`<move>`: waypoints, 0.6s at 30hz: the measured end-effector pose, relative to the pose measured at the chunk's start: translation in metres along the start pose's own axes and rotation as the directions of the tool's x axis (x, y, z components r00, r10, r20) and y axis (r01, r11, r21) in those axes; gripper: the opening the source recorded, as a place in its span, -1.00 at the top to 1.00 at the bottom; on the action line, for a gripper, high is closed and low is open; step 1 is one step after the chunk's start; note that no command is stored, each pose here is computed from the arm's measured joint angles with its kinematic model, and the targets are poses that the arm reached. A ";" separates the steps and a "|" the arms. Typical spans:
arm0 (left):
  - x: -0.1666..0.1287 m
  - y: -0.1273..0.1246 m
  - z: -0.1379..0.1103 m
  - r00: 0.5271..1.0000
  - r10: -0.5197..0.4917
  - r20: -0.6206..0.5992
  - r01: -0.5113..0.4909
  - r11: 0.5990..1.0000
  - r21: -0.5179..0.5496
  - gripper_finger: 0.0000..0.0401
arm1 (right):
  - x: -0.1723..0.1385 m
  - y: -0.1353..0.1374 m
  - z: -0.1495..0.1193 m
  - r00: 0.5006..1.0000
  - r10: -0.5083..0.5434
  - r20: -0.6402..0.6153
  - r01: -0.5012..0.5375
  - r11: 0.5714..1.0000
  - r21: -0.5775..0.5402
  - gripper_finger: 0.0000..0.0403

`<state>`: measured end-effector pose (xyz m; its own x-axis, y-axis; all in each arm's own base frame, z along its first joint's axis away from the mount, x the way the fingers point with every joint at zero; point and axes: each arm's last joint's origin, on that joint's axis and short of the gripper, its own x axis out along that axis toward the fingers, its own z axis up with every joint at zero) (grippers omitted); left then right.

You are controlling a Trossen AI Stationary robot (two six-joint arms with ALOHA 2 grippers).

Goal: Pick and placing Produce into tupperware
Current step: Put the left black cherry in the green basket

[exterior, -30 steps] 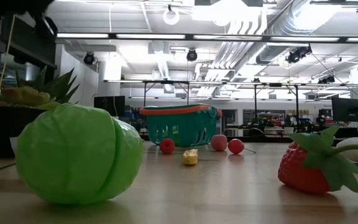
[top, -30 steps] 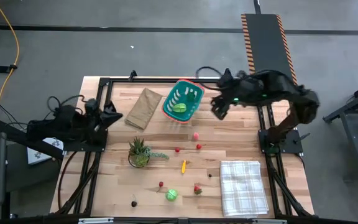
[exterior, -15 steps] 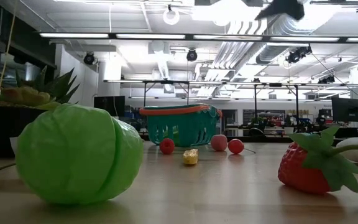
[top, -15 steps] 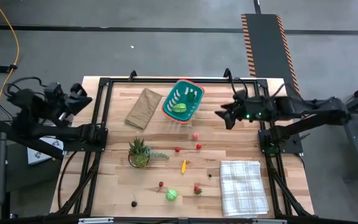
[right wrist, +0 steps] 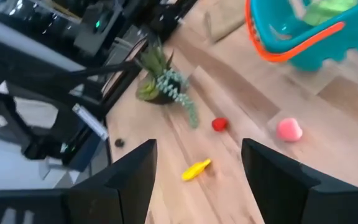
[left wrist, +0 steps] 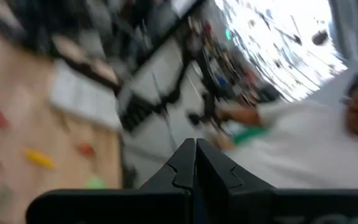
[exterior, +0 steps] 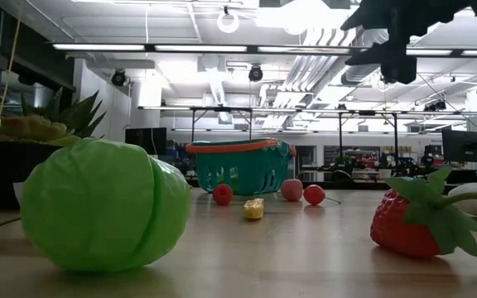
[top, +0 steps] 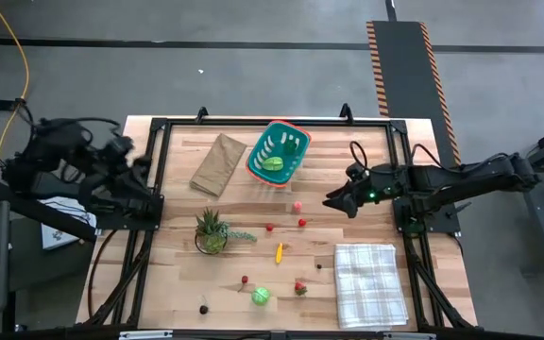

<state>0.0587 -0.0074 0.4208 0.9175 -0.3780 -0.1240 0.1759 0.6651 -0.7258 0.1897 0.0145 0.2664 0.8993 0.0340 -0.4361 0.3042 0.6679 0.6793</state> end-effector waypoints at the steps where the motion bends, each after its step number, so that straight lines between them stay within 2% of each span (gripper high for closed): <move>1: 0.005 0.003 0.000 0.999 -0.006 -0.039 0.005 0.999 -0.047 0.99 | 0.000 0.000 -0.001 1.000 0.007 -0.007 -0.007 1.000 -0.008 -0.12; 4: 0.017 0.009 -0.001 0.991 -0.017 -0.131 -0.008 0.982 -0.187 0.99 | -0.002 0.003 -0.003 0.999 0.025 -0.024 -0.026 0.999 -0.027 -0.12; 9: 0.026 0.006 -0.001 0.981 -0.062 -0.184 0.006 0.957 -0.289 0.99 | -0.006 0.007 -0.010 0.997 0.044 -0.061 -0.047 0.998 -0.045 -0.12; 13: 0.030 -0.003 -0.003 0.982 -0.078 -0.172 0.021 0.949 -0.314 0.99 | -0.008 0.009 -0.016 0.996 0.040 -0.085 -0.045 0.997 -0.061 -0.12; 18: 0.055 -0.017 -0.010 0.982 -0.075 -0.173 0.023 0.959 -0.284 0.99 | -0.008 0.012 -0.020 0.996 0.038 -0.085 -0.044 0.996 -0.077 -0.12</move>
<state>0.1024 -0.0456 0.4194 0.8261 -0.5323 -0.1847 0.0883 0.4461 -0.8906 0.1796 0.0366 0.2663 0.8803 0.1222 -0.4585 0.2389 0.7207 0.6508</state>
